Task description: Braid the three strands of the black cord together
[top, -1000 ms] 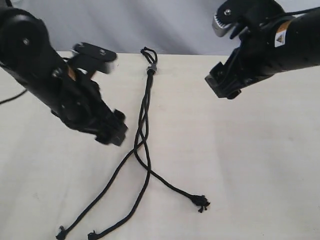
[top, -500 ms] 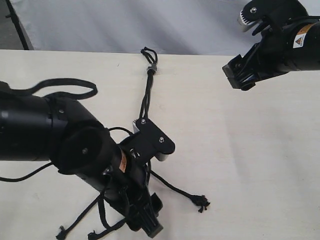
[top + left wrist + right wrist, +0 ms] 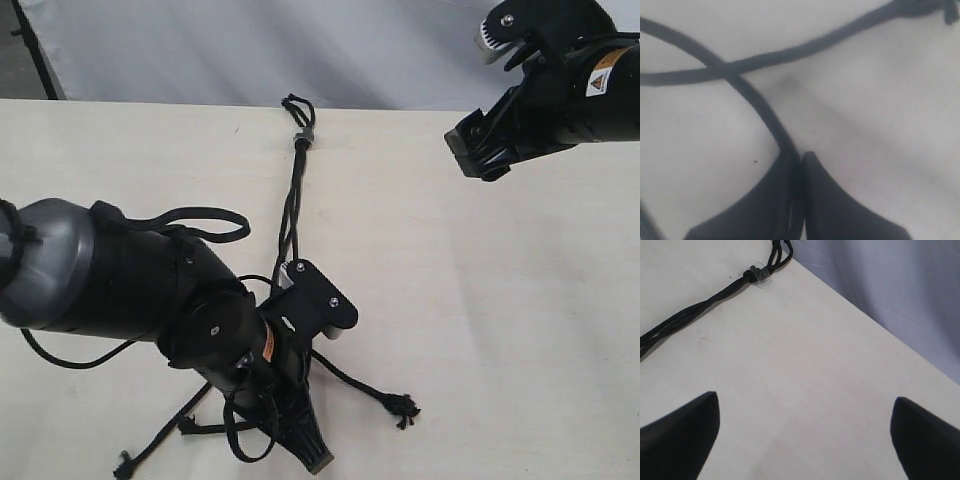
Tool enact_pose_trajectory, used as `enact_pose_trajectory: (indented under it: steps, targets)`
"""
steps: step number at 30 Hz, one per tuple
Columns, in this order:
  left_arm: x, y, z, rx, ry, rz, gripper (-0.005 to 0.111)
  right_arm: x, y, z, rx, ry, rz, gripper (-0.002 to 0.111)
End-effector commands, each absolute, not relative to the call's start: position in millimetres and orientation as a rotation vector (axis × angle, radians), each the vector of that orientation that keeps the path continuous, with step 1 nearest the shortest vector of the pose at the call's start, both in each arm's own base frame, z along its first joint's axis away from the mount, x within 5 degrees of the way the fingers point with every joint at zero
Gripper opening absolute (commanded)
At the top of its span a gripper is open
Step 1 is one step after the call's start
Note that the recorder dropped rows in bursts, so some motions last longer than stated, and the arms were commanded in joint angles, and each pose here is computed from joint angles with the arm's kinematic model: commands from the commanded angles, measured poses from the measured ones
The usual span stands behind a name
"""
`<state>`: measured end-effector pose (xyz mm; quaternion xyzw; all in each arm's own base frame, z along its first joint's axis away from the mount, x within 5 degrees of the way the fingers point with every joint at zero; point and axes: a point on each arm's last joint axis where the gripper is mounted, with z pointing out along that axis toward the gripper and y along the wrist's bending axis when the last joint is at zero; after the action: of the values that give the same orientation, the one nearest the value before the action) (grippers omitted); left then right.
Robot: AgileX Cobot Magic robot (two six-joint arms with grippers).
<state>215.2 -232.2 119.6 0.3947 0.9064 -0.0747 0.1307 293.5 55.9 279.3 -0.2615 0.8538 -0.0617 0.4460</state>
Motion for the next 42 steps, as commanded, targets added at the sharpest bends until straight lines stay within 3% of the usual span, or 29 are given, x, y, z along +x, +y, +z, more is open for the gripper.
enact_pose_trajectory:
  steps: [1, 7, 11, 22, 30, 36, 42]
  targets:
    - [209.3, -228.4, 117.8, 1.174, 2.666, -0.187, 0.000, 293.0, 54.2, 280.9, -0.636, 2.104, -0.154, 0.086]
    - [217.6, -209.4, 156.7, 1.267, 2.533, -0.067, 0.000, 293.0, 54.2, 280.9, -0.633, 2.105, -0.153, 0.086]
    - [233.7, -185.0, 161.1, 1.236, 2.555, 0.045, 0.000, 293.0, 54.5, 281.1, -0.618, 2.107, -0.140, 0.086]
    - [254.2, -146.2, 105.0, 1.184, 2.697, 0.126, 0.000, 293.0, 54.8, 281.2, -0.606, 2.108, -0.130, 0.086]
    - [221.3, -174.9, 94.0, 1.071, 2.842, -0.050, 0.000, 293.2, 55.0, 281.4, -0.599, 2.107, -0.124, 0.086]
    - [192.5, -214.2, 94.8, 1.219, 2.725, -0.131, 0.000, 293.1, 55.3, 281.4, -0.592, 2.109, -0.117, 0.086]
    - [195.9, -211.9, 94.9, 1.221, 2.714, -0.121, 0.000, 293.0, 55.4, 281.2, -0.586, 2.112, -0.111, 0.086]
